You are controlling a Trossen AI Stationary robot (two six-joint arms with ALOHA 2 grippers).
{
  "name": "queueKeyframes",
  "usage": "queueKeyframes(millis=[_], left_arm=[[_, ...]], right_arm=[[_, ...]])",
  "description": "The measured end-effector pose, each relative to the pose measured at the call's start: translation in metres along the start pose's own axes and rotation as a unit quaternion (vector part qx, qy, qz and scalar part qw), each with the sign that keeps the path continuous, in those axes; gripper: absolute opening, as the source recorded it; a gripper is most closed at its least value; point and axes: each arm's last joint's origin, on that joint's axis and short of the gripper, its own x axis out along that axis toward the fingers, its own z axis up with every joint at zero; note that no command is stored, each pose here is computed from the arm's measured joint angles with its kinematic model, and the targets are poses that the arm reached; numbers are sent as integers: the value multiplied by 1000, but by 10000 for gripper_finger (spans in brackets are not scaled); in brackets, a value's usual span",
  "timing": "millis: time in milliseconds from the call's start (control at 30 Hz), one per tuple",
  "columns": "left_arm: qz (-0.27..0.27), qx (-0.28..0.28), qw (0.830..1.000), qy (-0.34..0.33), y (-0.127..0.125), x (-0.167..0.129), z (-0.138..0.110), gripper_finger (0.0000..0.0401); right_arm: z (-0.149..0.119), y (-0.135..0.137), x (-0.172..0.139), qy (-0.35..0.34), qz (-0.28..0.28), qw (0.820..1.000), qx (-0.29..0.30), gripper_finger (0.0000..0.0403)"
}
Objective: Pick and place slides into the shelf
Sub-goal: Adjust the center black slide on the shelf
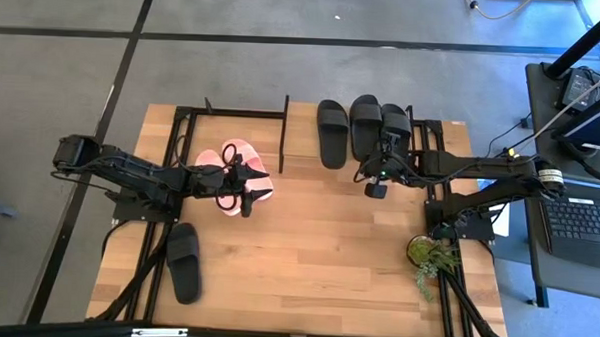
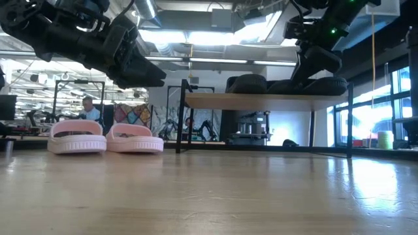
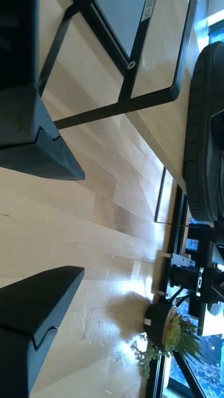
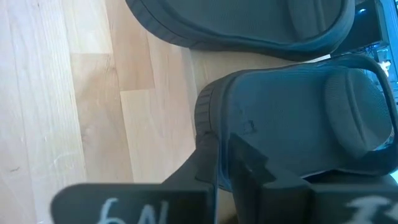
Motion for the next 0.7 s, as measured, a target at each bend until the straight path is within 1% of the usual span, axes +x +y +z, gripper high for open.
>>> queueKeyframes(millis=[267, 433, 700], left_arm=[[0, 0, 1000, 0, 0, 0, 0, 228], [0, 0, 1000, 0, 0, 0, 0, 228], [0, 0, 1000, 0, 0, 0, 0, 228]], right_arm=[[1, 2, -1, -3, 2, 1000, 11, 26], [1, 6, -3, -9, 18, 1000, 18, 25], [2, 9, -5, -10, 22, 999, 23, 26]])
